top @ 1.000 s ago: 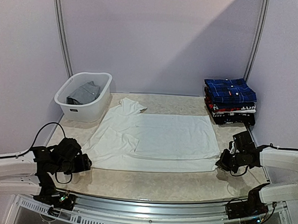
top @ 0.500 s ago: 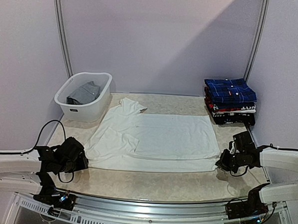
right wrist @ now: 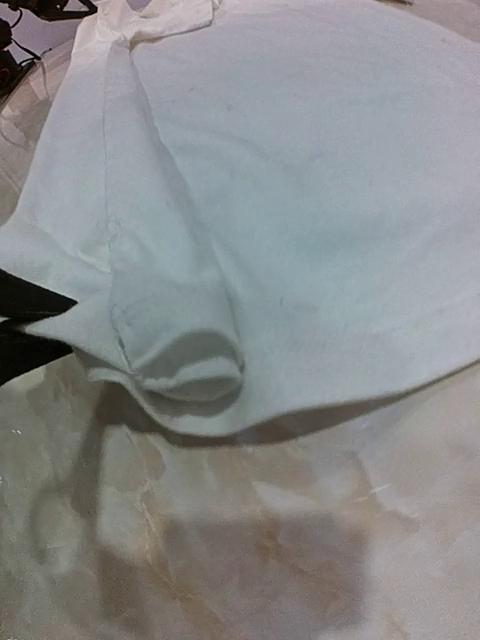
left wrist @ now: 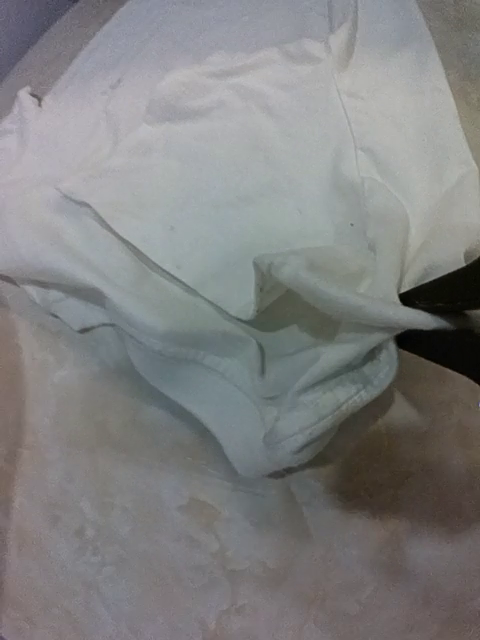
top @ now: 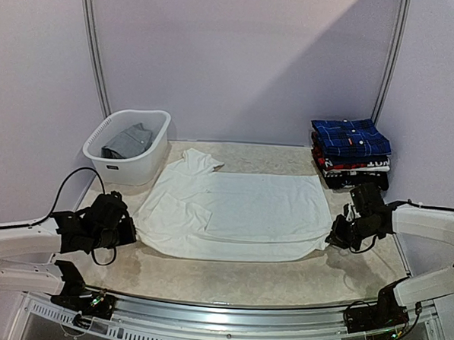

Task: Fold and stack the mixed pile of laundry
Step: Pick up the 1/3-folded T-shirt from the center of the board, then move the 1/3-folded T-shirt to the center of the board.

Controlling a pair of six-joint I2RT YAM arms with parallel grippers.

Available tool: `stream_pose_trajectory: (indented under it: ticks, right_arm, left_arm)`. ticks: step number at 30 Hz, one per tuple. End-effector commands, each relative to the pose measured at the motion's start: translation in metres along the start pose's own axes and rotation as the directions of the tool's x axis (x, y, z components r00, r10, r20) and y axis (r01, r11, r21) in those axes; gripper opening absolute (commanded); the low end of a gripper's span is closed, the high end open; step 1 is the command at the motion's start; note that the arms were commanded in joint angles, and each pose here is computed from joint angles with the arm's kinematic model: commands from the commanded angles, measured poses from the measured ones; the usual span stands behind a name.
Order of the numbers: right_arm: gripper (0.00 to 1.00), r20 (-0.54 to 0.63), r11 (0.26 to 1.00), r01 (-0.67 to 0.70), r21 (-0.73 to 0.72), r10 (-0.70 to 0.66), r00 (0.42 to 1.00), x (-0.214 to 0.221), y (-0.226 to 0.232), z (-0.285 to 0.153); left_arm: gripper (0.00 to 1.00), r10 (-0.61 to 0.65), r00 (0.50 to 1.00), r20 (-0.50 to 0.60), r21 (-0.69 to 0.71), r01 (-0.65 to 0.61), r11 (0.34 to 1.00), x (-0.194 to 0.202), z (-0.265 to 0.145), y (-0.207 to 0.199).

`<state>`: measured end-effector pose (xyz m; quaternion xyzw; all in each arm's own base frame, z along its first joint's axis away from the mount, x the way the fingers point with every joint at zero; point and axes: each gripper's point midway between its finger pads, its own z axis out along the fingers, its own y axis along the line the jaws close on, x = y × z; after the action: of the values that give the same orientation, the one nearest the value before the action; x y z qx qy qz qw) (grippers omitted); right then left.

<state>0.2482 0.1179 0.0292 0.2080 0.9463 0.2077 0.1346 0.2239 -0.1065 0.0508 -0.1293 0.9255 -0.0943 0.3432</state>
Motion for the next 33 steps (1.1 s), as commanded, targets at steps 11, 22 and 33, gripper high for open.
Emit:
stream_pose_trajectory:
  ticks: [11,22,33]
  right_arm:
    - [0.0,-0.055,0.962,-0.008,0.271,0.024,0.998,0.043,-0.071,-0.037]
    - [0.0,0.026,0.963,-0.063,0.262,0.058,0.998,0.044,-0.076,-0.055]
    - [0.44,0.091,0.955,-0.103,0.279,0.081,0.993,0.039,-0.084,-0.059]
  left_arm:
    - [0.0,-0.035,0.987,-0.156,-0.057,0.026,0.998,0.04,-0.021,0.036]
    - [0.0,-0.05,0.978,-0.205,-0.02,0.047,0.999,0.053,-0.027,0.036]
    - [0.79,-0.058,0.987,-0.151,0.016,0.061,0.998,0.039,-0.038,0.032]
